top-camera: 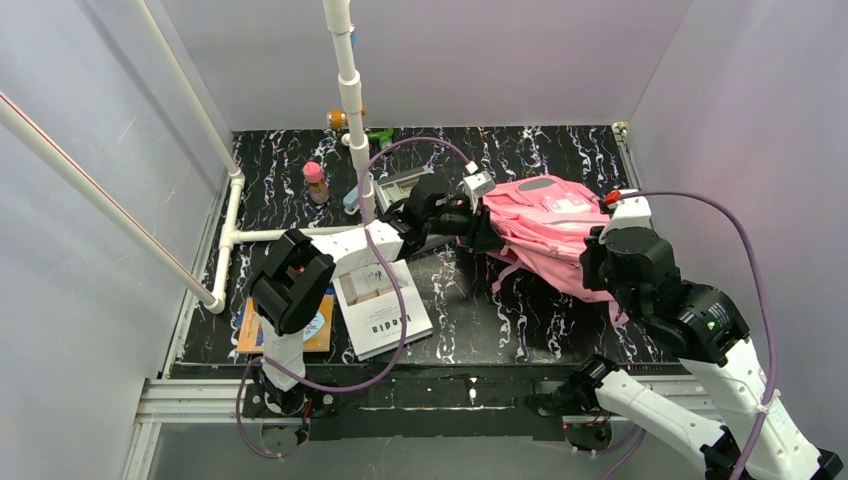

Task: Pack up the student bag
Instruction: Unzip the student bag at the center of the board.

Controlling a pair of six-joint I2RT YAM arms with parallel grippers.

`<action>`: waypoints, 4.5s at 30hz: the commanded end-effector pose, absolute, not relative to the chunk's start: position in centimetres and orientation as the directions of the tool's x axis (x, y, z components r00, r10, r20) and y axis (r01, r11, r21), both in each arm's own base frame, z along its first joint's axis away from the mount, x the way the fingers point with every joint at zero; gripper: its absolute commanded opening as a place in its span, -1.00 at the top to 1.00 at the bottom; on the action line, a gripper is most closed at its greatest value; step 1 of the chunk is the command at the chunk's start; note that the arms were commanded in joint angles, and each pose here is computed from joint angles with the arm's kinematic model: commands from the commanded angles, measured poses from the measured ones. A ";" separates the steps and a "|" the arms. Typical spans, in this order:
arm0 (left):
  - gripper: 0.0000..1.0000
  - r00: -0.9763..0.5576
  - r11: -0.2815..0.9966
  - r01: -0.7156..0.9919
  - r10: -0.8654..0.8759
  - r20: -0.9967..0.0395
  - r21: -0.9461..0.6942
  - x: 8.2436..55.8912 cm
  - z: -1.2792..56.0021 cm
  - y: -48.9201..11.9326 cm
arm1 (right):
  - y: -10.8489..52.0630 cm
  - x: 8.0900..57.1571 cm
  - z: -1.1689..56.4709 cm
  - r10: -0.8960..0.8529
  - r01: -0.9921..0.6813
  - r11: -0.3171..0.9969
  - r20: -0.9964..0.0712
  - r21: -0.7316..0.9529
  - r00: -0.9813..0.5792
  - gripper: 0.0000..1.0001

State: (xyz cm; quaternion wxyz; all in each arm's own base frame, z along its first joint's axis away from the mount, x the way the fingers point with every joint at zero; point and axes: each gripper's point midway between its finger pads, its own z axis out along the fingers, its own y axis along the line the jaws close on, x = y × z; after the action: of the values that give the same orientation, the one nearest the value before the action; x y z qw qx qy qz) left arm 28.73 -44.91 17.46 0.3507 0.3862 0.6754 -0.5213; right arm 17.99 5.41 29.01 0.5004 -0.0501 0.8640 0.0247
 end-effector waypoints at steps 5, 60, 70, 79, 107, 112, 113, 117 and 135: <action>0.01 -0.321 0.121 0.945 0.162 -0.933 -0.304 24.9 23.6 -41.9 | 8.2 18.5 30.0 0.001 -0.196 0.975 -0.884 0.105 -0.468 0.97; 1.00 -0.516 0.092 0.853 -0.004 -0.857 -0.514 23.5 33.2 -41.0 | 10.3 17.3 36.7 0.134 -0.336 0.906 -0.928 0.256 -0.347 0.44; 1.00 -0.523 0.072 0.850 0.002 -0.852 -0.521 23.3 32.8 -41.1 | 13.9 17.2 30.9 -0.083 -0.468 0.862 -0.856 0.196 -0.510 0.13; 1.00 -0.520 0.054 0.853 0.013 -0.854 -0.519 23.2 32.8 -41.3 | 11.4 17.6 30.4 -0.195 -0.429 0.902 -0.839 0.050 -0.508 0.03; 1.00 -0.535 0.037 0.845 0.017 -0.845 -0.534 23.2 32.8 -41.7 | 11.9 18.5 32.4 -0.351 -0.552 0.828 -0.857 -0.098 -0.376 -0.10; 1.00 -0.531 0.032 0.847 0.012 -0.847 -0.531 23.0 33.1 -41.5 | 11.7 18.6 29.8 -0.395 -0.547 0.830 -0.811 -0.113 -0.431 -0.05; 1.00 -0.531 0.033 0.847 0.012 -0.847 -0.531 23.0 33.1 -41.5 | 11.6 18.7 29.6 -0.396 -0.541 0.833 -0.808 -0.117 -0.435 -0.04; 1.00 -0.533 0.031 0.846 0.009 -0.846 -0.533 23.0 33.3 -41.5 | 11.5 18.7 28.6 -0.411 -0.542 0.832 -0.791 -0.122 -0.453 0.06; 1.00 -0.540 0.031 0.841 0.007 -0.842 -0.540 23.1 33.3 -41.6 | 5.9 21.0 29.9 -0.331 -0.213 0.941 -0.834 -0.261 -0.441 0.97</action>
State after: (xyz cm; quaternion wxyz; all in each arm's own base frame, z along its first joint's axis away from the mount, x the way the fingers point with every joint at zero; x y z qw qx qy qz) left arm 24.40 -41.98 27.75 0.3122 0.3172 0.6871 -0.5743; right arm 19.86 9.84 27.66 0.4497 -0.2390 0.8603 0.0218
